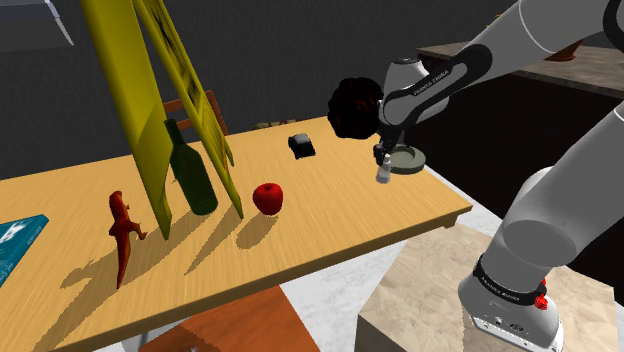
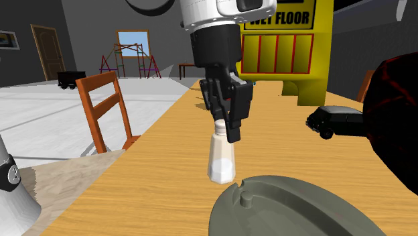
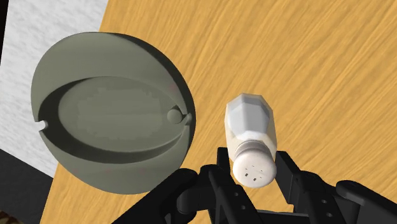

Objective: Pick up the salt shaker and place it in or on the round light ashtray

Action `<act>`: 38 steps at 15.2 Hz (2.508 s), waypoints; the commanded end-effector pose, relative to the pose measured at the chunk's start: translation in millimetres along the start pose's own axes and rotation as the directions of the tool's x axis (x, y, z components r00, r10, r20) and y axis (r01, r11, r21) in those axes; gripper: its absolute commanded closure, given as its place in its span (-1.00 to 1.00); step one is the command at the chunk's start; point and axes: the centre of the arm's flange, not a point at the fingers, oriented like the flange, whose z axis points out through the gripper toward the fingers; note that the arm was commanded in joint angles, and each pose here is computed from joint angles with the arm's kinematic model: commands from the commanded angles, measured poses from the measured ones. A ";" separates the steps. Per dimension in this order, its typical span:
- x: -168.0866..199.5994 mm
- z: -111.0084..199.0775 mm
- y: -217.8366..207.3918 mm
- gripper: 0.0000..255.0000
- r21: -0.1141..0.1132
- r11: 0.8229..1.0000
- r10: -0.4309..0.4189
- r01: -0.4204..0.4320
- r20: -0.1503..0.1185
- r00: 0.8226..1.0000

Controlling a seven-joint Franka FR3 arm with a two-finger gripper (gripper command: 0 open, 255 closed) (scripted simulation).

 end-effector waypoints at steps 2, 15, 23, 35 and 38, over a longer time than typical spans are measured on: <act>0.4 -4.9 0.3 1.00 0.000 1.000 0.000 0.000 0.001 1.000; 8.9 -72.8 5.7 1.00 0.000 1.000 0.000 0.000 0.001 1.000; 15.2 -104.4 33.8 1.00 0.000 1.000 0.000 0.000 0.001 1.000; 28.6 -114.0 165.5 1.00 0.000 1.000 0.000 0.000 0.001 1.000; 26.6 -98.3 164.3 1.00 0.000 1.000 0.000 0.000 0.001 1.000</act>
